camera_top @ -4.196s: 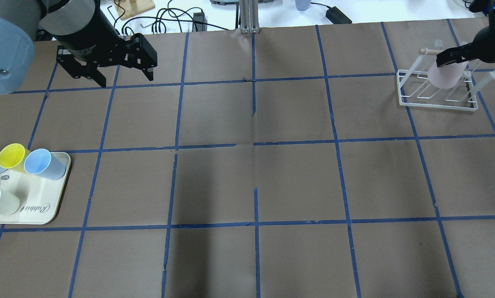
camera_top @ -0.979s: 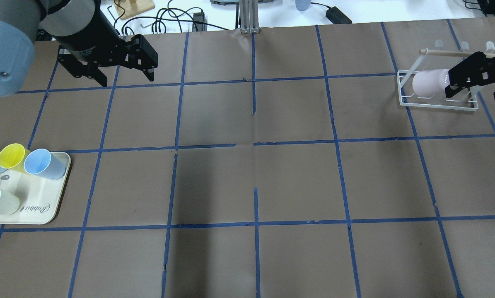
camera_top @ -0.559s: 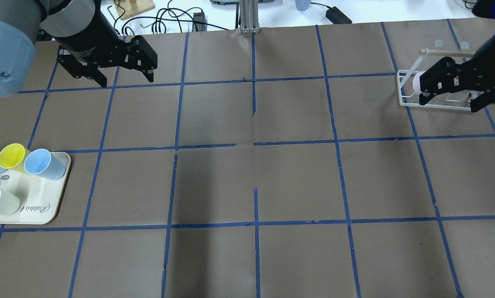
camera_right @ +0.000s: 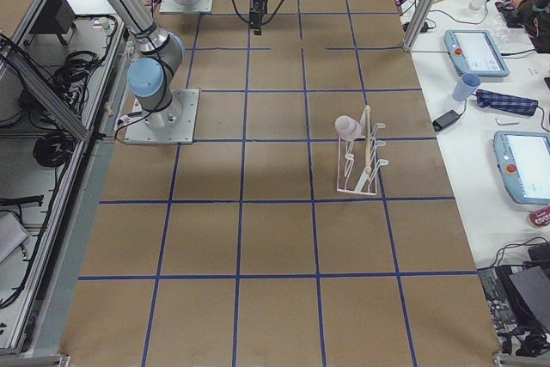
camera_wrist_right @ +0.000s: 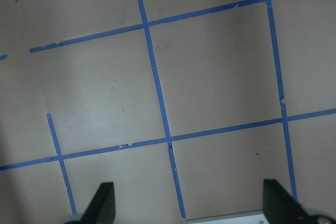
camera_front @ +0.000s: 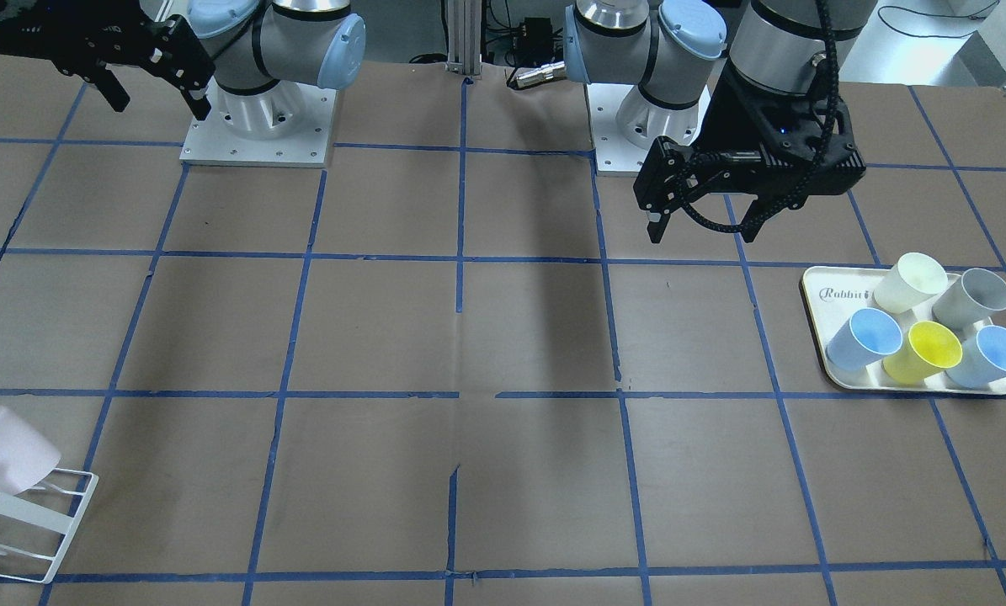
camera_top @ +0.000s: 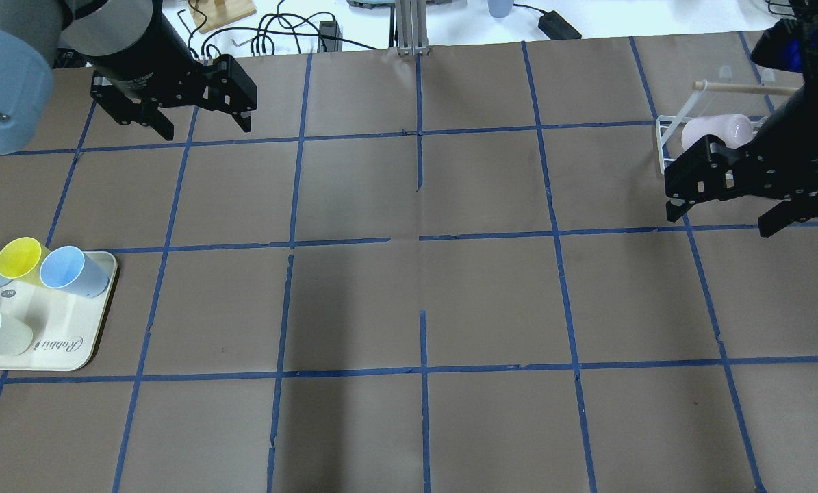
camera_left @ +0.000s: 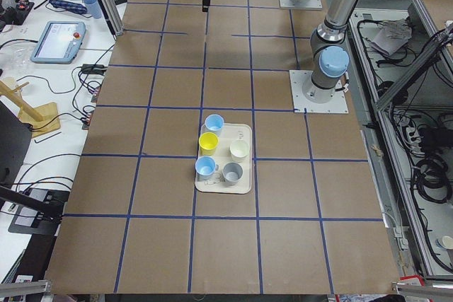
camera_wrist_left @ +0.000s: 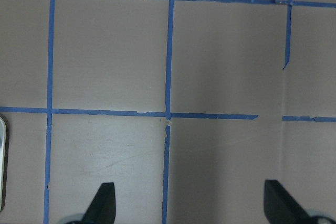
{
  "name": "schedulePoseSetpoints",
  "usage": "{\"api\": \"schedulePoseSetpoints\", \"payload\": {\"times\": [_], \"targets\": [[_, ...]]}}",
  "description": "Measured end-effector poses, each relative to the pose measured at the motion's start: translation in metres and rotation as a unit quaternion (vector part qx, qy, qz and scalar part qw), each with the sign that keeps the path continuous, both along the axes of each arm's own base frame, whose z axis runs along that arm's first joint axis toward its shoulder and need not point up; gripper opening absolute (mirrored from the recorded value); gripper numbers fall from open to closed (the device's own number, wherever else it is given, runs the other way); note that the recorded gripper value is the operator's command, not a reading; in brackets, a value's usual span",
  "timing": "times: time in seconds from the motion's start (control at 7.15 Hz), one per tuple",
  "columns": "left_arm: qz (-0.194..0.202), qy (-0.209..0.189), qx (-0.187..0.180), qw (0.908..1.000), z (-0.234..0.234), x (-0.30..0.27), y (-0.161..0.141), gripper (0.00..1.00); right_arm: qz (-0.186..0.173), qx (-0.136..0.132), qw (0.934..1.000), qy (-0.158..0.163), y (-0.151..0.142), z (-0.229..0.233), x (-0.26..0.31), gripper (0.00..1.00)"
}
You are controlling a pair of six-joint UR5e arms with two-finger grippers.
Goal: Transfer IKEA cup to right arm and place on rack
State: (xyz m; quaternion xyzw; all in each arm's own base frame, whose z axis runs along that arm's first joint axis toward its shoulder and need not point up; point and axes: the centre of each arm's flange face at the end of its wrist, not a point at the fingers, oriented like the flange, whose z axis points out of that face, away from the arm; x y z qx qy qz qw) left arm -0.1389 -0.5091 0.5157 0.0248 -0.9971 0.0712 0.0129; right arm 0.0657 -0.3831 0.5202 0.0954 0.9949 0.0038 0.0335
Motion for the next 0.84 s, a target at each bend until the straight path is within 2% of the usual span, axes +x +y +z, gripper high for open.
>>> {"api": "schedulePoseSetpoints", "payload": {"times": [0.28, 0.84], "targets": [[0.0, 0.0, 0.001, 1.0, -0.001, 0.0, 0.0, 1.0, 0.017, 0.01, 0.9997, 0.015, -0.003, -0.007, 0.025, 1.0], [0.0, 0.0, 0.002, 1.0, -0.003, 0.0, 0.0, 1.0, 0.033, 0.009, 0.999, 0.029, -0.017, -0.017, 0.073, 1.0]]}}
